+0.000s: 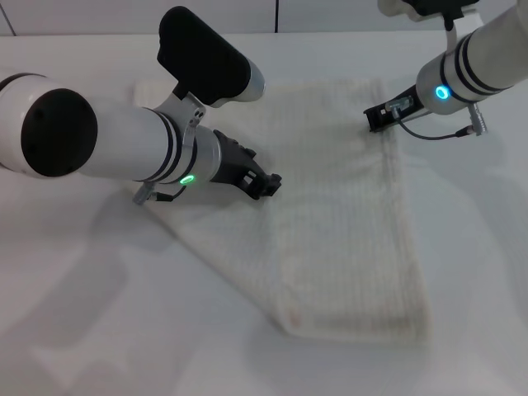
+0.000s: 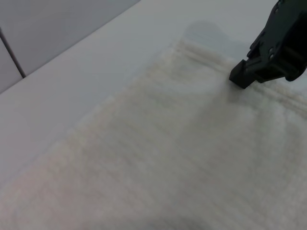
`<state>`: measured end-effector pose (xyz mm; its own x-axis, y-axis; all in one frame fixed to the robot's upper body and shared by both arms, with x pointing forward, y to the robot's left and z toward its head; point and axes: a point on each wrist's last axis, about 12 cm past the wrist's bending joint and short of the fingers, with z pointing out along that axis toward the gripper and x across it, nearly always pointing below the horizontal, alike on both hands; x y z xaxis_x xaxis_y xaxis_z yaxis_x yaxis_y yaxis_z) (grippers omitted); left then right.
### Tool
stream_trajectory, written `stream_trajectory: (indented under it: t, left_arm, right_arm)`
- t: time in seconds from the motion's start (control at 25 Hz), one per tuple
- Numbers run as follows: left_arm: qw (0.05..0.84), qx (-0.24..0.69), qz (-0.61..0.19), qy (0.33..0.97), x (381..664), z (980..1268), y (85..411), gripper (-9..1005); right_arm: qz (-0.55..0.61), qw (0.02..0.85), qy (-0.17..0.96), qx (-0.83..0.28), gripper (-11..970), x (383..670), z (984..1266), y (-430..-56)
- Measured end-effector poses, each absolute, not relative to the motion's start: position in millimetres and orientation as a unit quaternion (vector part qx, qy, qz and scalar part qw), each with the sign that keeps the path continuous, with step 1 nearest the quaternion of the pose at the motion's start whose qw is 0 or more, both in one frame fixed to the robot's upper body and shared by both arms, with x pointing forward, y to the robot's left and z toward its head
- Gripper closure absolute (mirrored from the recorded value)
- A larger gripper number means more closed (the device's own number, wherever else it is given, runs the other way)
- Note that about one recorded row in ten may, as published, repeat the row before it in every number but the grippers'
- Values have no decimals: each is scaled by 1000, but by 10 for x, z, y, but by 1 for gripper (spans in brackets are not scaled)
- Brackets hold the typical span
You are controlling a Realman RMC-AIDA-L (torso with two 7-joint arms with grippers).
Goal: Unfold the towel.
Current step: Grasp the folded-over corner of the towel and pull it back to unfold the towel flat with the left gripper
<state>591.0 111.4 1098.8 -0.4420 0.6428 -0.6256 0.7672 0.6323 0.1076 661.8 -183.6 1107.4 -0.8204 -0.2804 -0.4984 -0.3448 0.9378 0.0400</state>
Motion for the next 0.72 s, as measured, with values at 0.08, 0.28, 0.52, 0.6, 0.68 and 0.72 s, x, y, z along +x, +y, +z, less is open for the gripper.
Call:
stream_trajectory:
  t: [0.08,0.28,0.52,0.6,0.68,0.72]
  left_arm:
    - [317,421,-95,845,5899,10987,1117,418]
    - [314,426,-96,843,5886,11013,1103,566]
    - [316,430,-101,840,5852,11076,1086,694]
    - [314,431,-99,840,5834,11138,1078,737]
    - [314,431,-93,841,5829,11168,1080,837]
    - [314,431,-93,841,5829,11168,1080,888]
  right_arm:
    - [65,250,952,-165,955,6618,11083,-1832]
    - [65,249,952,-165,955,6617,11082,-1833]
    - [64,247,953,-164,955,6606,11067,-1845]
    - [64,247,953,-164,955,6603,11062,-1849]
    - [64,246,953,-163,955,6600,11058,-1853]
    - [64,246,953,-163,955,6600,11058,-1853]
